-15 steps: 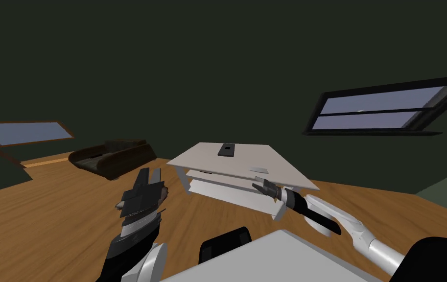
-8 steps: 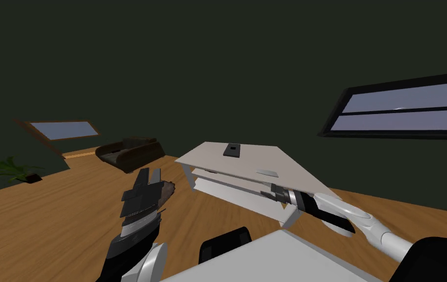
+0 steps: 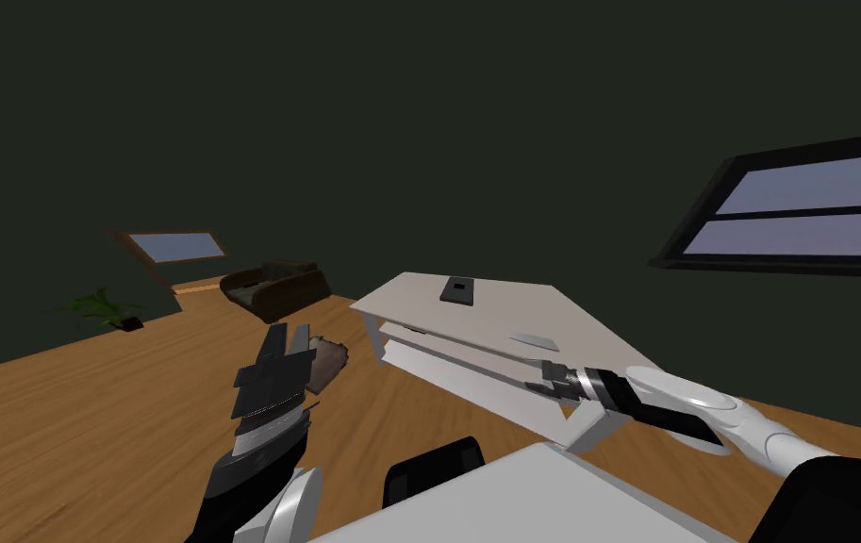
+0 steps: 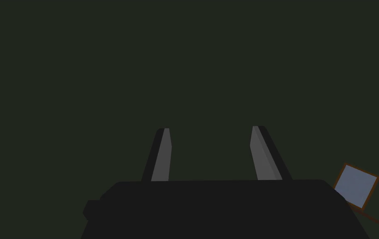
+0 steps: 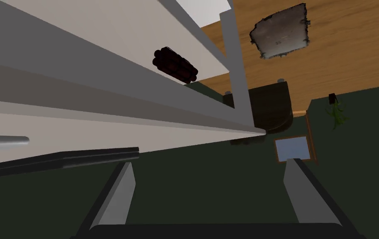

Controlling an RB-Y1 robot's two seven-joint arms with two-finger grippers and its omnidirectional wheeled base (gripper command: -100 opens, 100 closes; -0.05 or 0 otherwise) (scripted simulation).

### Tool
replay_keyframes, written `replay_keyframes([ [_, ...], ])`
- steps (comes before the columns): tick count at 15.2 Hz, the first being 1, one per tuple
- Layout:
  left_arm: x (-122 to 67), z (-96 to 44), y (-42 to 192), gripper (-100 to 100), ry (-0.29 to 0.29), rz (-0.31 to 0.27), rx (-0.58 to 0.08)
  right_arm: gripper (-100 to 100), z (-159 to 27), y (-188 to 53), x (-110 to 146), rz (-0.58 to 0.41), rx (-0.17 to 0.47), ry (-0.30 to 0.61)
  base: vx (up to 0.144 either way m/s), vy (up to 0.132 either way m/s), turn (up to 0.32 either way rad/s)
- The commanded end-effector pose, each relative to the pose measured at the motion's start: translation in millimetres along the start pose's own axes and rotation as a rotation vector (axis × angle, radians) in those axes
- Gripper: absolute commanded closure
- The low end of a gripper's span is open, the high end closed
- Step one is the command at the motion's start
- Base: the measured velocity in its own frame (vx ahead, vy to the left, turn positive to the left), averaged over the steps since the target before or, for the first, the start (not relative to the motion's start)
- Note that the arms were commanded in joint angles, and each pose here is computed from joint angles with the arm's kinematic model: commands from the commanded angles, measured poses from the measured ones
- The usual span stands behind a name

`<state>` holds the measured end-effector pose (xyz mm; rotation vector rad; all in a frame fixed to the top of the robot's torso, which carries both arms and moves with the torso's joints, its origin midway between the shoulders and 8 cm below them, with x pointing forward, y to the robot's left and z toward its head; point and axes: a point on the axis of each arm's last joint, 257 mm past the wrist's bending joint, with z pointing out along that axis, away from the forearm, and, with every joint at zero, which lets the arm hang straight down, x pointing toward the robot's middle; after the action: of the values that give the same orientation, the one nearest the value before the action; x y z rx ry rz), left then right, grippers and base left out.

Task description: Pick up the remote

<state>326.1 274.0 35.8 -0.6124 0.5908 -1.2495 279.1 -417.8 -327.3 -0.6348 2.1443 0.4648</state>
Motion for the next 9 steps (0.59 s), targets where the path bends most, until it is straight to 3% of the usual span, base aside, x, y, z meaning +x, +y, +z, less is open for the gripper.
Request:
replay_keyframes([
  [1, 0.0, 0.0, 0, 0, 0.000, 0.000, 0.000, -100, -16.5, -17, 24, -0.042, 0.017, 0.100, 0.051, 0.056, 0.221],
  [3, 0.0, 0.0, 0, 0, 0.000, 0.000, 0.000, -100, -20.7, -22, 26, -0.045, 0.025, 0.113, 0.047, 0.040, 0.090],
  [4, 0.0, 0.0, 0, 0, 0.000, 0.000, 0.000, -100, -37.8, -35, 45, -0.069, 0.041, 0.190, 0.059, 0.041, 0.133],
  [6, 0.0, 0.0, 0, 0, 0.000, 0.000, 0.000, -100, -39.0, -36, 45, -0.073, 0.042, 0.194, 0.053, 0.030, 0.098],
  [7, 0.0, 0.0, 0, 0, 0.000, 0.000, 0.000, -100, -58.5, -50, 62, -0.099, 0.057, 0.272, 0.048, 0.024, 0.112],
  [8, 0.0, 0.0, 0, 0, 0.000, 0.000, 0.000, -100, -58.6, -50, 62, -0.099, 0.057, 0.272, 0.053, 0.027, 0.135],
  [9, 0.0, 0.0, 0, 0, 0.000, 0.000, 0.000, -100, -78.3, -62, 79, -0.119, 0.071, 0.346, 0.058, 0.041, 0.192],
])
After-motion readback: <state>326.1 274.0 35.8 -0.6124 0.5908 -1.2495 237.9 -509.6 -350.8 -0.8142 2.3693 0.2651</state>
